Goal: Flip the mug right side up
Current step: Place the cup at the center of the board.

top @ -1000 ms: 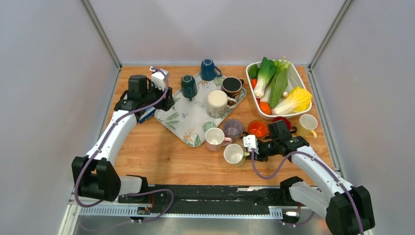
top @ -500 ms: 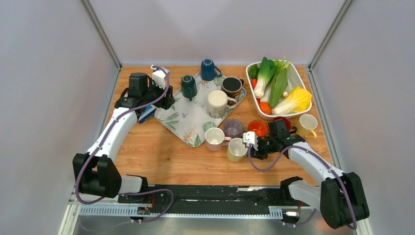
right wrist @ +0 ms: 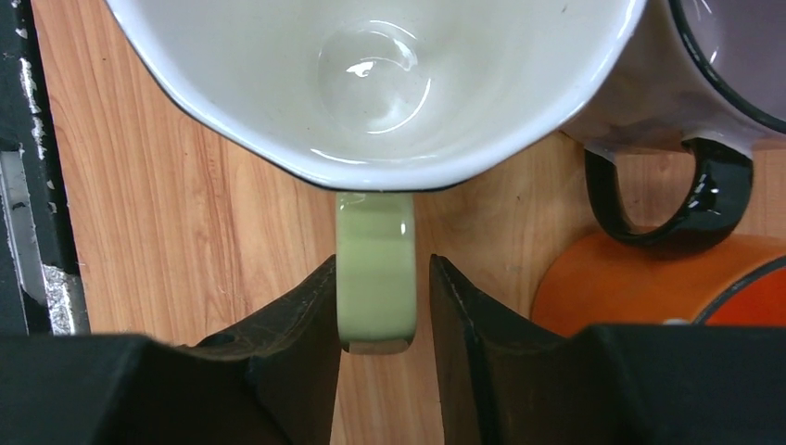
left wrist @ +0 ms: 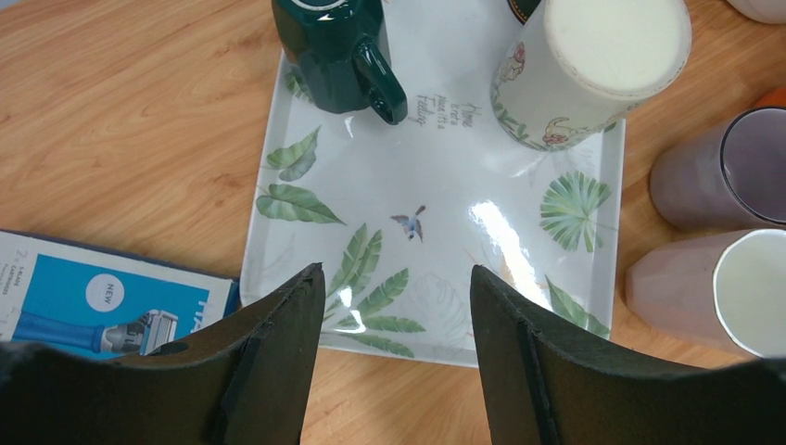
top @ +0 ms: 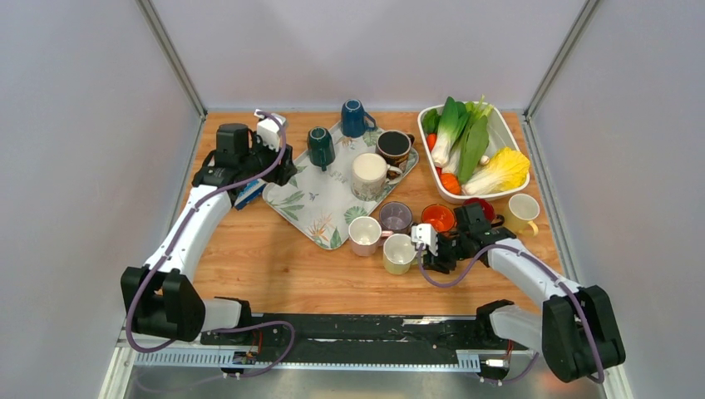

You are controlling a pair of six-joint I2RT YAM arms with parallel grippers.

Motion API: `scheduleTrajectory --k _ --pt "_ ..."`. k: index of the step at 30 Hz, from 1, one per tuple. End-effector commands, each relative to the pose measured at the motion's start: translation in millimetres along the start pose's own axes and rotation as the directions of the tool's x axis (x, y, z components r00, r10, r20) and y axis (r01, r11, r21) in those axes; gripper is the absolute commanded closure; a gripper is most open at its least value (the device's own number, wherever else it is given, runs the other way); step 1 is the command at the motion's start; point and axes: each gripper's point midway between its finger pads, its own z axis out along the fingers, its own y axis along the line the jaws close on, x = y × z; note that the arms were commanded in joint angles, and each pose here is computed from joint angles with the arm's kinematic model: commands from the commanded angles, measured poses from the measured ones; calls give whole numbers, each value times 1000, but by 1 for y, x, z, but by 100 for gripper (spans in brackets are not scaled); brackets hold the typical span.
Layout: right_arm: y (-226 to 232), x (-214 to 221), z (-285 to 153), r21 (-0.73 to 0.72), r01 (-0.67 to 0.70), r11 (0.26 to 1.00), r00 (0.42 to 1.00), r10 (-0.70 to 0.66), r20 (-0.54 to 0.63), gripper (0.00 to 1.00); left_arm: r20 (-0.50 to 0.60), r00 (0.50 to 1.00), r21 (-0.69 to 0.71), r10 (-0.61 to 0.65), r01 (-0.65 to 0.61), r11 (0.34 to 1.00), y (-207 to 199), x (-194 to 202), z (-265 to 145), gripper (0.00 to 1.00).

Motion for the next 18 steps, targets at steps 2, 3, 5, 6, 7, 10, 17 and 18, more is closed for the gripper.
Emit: scheduleTrajectory --k 2,3,5,6,7,10,17,18 --pt "-15 -12 -18 81 56 995 998 -55 -19 52 59 998 25 25 -26 999 -5 -14 -4 34" --pt "-16 -12 -23 95 72 993 997 -69 -27 49 63 998 29 26 -28 999 -5 -15 -3 34" --pt "-15 -11 -31 113 114 987 993 -110 -45 38 75 997 50 36 -40 998 -9 -18 -3 34" --pt "-16 -13 -35 133 134 982 990 -129 -48 31 82 996 77 47 -54 996 -13 -19 -3 33" --pt "-17 -15 -39 151 155 976 988 -148 -51 27 90 994 94 55 -64 993 -16 -21 -2 32" --pt "-19 -24 -58 187 197 962 980 -185 -80 21 116 990 159 79 -97 982 -26 -25 -1 28" --pt "-45 -79 -106 283 218 934 976 -209 -61 19 138 986 220 93 -122 968 -36 -22 13 27" --pt "-51 -90 -108 291 207 934 978 -206 -35 18 142 985 227 95 -125 966 -39 -22 15 27"
